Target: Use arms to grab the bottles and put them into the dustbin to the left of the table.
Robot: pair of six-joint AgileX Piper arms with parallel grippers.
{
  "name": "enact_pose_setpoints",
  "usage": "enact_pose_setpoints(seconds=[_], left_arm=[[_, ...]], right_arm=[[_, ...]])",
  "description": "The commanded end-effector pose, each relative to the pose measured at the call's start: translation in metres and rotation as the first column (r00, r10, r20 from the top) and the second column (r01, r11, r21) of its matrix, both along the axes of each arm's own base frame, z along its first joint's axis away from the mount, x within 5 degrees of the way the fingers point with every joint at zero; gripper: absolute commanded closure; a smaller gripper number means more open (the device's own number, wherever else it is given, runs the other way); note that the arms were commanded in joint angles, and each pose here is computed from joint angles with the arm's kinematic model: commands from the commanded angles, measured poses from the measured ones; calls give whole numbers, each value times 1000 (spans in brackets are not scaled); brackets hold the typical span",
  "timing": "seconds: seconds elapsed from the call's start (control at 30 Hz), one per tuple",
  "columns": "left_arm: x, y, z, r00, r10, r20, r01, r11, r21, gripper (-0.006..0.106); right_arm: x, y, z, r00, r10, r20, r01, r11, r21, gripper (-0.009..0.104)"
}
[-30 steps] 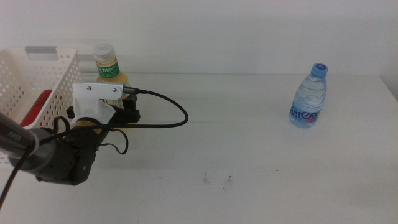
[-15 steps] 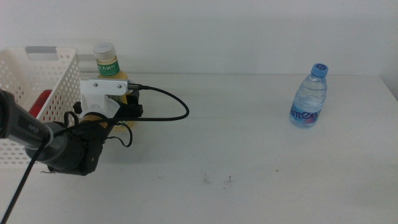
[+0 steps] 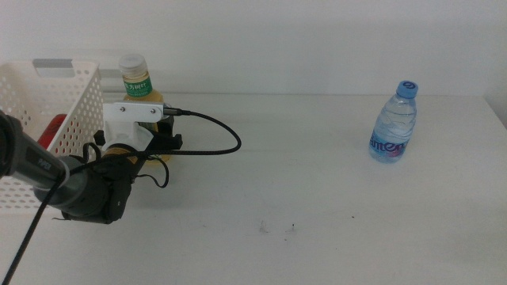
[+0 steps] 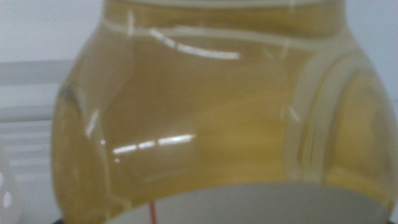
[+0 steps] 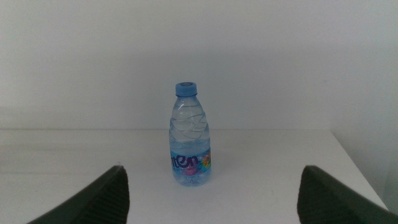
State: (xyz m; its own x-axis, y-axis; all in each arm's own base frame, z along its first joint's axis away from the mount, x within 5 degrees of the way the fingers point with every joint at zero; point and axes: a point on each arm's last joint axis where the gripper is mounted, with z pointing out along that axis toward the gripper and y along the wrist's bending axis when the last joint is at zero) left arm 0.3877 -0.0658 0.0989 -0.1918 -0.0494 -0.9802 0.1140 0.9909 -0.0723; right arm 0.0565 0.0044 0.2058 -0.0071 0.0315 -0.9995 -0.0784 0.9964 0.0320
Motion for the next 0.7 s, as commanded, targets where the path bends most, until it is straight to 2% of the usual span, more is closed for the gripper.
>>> enact_pose_setpoints(seconds=[0.0,0.07,0.1,0.47,0.67], left_arm=[[2,1,3,1000,14,22,-14,1000,-12,87],[-3,2,11,999,19,48,-18,1000,-17,100],[-6,3,14,998,19,60,-18,1000,-19,102],[-51,4,63,994,-20,107,22,1000,-16,102],[-73,-2,98,997,-55,47,56,998,-15,102]], right_arm=[[0,0,0,1000,0,9,1,1000,-9,2],[0,0,0,1000,0,9,1,1000,-9,2],[0,0,0,1000,0,9,1,1000,-9,2],[0,0,0,1000,0,9,1,1000,-9,2],[0,0,0,1000,0,9,1,1000,-9,2]])
